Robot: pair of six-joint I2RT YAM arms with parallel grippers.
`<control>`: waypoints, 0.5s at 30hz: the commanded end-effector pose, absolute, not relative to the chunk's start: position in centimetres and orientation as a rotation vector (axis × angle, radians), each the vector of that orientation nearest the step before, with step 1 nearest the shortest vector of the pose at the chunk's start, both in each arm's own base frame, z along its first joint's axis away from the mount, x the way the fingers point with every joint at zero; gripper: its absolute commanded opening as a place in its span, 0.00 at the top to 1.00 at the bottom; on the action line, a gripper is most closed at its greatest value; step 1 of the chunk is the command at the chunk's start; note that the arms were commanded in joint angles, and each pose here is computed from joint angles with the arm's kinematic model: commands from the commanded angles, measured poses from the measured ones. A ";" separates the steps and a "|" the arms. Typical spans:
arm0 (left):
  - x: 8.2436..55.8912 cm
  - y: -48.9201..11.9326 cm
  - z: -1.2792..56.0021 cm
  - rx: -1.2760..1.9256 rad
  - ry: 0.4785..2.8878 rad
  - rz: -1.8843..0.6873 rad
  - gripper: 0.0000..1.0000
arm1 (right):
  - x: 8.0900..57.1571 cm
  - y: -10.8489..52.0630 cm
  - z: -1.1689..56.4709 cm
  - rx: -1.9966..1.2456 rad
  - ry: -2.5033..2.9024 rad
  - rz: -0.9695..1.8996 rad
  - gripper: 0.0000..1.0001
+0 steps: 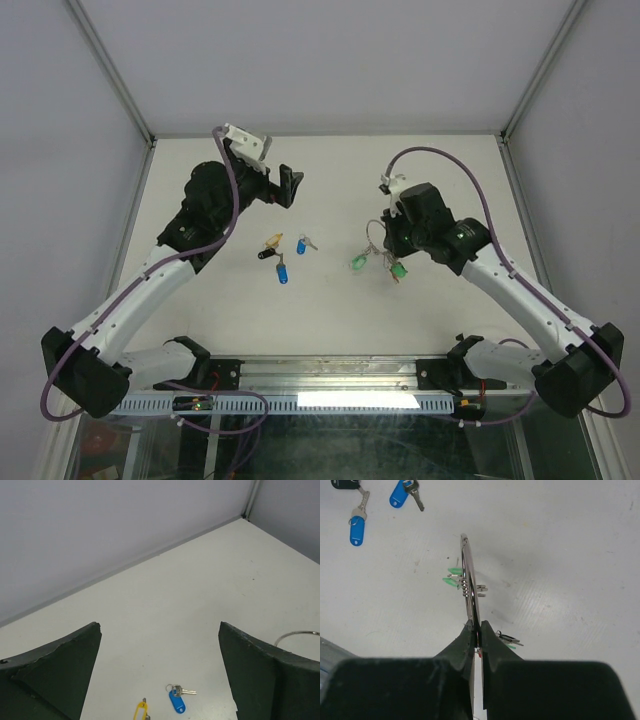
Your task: Put the keys on the keyring
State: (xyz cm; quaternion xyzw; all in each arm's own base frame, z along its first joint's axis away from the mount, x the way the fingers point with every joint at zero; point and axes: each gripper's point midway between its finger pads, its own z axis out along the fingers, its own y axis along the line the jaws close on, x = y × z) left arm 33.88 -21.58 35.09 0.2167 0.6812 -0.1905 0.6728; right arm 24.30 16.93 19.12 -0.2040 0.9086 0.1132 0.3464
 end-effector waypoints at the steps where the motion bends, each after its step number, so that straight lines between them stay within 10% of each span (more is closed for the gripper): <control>1: 35.7 -20.8 36.9 0.386 1.507 -0.415 0.01 | 26.1 21.7 22.3 -0.540 2.125 0.570 1.00; 15: 36.9 -19.5 32.1 0.358 1.587 -0.318 0.01 | 32.4 15.5 13.6 -0.060 2.263 0.519 1.00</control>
